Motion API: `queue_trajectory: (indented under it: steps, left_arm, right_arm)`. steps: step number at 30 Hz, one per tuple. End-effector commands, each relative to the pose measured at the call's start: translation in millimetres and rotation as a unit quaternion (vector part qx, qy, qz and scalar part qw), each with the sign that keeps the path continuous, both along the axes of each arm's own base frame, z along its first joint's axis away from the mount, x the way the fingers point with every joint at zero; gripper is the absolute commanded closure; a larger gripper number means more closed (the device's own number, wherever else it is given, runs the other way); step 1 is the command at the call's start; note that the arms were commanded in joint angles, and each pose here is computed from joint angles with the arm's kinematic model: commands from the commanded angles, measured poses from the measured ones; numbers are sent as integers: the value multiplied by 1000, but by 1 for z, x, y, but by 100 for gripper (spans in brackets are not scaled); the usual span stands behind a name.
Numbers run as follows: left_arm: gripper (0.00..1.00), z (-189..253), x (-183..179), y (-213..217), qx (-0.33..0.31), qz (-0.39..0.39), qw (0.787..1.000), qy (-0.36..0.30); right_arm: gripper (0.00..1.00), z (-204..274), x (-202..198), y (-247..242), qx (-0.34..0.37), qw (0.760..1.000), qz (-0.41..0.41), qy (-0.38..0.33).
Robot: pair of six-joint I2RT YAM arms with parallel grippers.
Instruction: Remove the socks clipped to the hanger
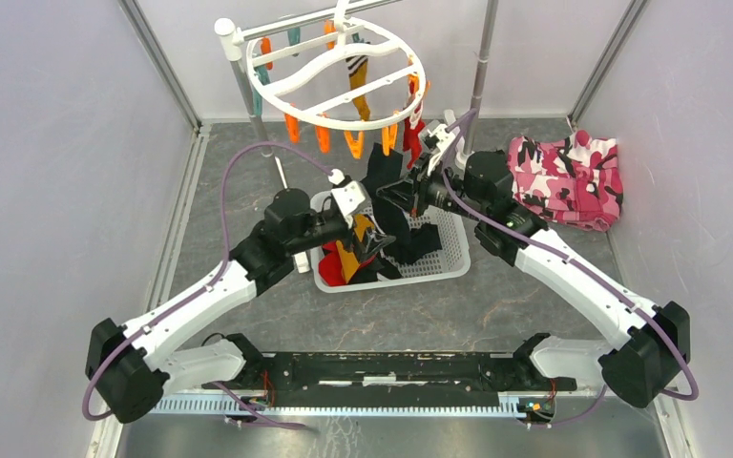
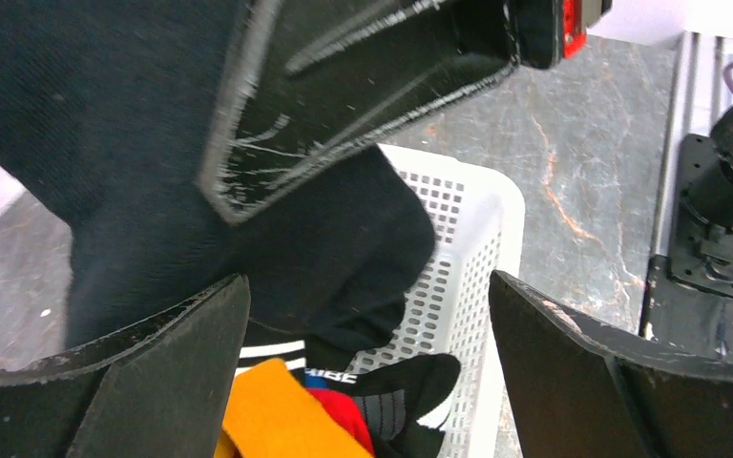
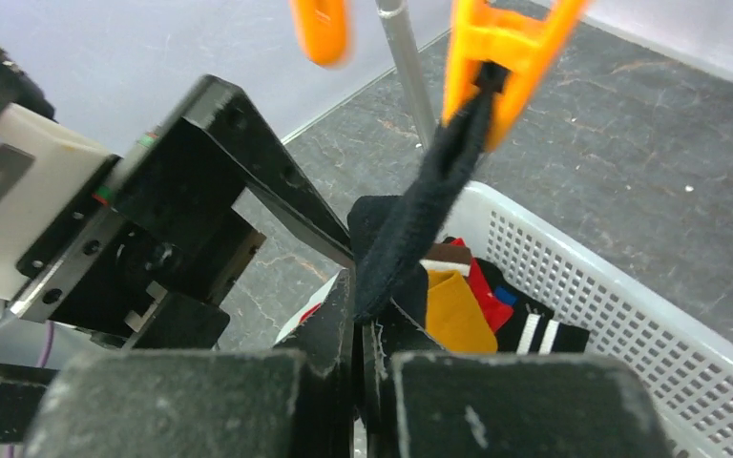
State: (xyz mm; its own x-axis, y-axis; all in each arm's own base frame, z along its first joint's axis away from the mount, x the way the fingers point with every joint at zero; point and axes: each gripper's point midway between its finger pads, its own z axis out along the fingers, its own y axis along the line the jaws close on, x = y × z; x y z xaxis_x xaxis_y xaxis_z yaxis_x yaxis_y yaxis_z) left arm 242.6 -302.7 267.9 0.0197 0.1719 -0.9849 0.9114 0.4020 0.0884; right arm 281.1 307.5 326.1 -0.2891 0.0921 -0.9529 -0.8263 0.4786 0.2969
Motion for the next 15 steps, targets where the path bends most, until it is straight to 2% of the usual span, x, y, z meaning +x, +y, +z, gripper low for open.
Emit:
queue_trajectory:
  steps: [1, 3, 6, 13, 15]
  left_arm:
    - [0, 25, 14, 21, -36, 74, 996, -40]
    - [0, 28, 13, 26, -42, 82, 994, -54]
    - [0, 32, 9, 31, -57, 82, 994, -41]
    - [0, 32, -5, 39, -82, 33, 996, -4]
    - [0, 30, -7, 40, -89, -5, 995, 33]
  right_arm:
    - [100, 21, -5, 3, 27, 1000, -6, 15]
    - [99, 23, -13, 11, 35, 999, 18, 21]
    - [98, 22, -21, 18, 39, 998, 42, 32]
    - [98, 24, -40, 25, 50, 993, 97, 50]
    - [99, 24, -43, 27, 53, 991, 108, 55]
